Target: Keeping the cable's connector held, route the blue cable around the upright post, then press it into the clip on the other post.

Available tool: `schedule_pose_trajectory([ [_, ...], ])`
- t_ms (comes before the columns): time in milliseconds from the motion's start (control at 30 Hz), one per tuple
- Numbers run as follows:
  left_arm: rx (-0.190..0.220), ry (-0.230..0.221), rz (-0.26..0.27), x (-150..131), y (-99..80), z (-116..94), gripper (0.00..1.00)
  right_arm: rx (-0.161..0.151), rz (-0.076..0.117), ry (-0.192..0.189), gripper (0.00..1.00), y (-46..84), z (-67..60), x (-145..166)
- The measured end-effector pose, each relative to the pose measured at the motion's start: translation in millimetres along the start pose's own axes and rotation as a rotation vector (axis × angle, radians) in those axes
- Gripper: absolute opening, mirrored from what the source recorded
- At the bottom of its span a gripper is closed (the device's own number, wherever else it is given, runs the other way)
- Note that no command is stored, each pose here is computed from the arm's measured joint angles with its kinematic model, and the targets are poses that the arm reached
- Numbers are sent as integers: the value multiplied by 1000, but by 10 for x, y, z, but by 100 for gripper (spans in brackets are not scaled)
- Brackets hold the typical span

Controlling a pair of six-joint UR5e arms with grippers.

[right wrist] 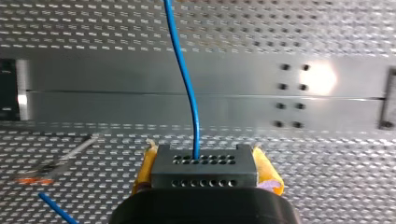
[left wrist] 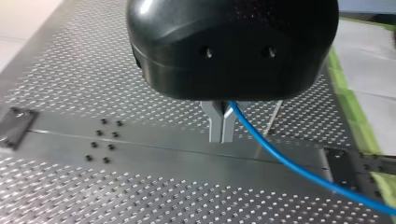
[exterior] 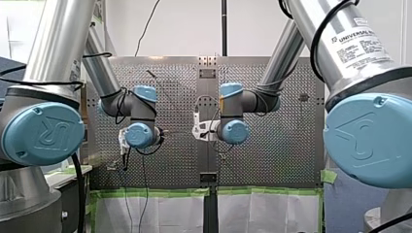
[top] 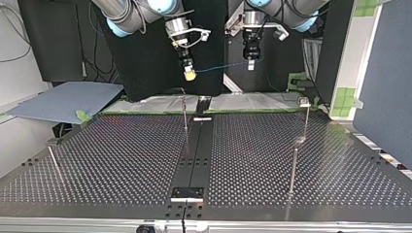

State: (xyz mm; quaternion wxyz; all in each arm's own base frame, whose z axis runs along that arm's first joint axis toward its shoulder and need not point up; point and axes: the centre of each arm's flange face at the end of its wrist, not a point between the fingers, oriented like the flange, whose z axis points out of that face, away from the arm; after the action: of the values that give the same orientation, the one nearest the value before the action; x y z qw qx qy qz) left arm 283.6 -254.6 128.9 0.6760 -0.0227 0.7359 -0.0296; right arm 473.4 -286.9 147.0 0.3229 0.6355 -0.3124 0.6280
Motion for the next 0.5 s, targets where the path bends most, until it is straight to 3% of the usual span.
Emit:
schedule_pose_trajectory([
  [267, -43, -28, -36, -287, 80, 55, 0, -11, 8, 68, 0, 18, 201, 534],
  [500, -97, -74, -57, -615, 100, 220, 0, -14, 4, 51, 0, 18, 372, 617],
])
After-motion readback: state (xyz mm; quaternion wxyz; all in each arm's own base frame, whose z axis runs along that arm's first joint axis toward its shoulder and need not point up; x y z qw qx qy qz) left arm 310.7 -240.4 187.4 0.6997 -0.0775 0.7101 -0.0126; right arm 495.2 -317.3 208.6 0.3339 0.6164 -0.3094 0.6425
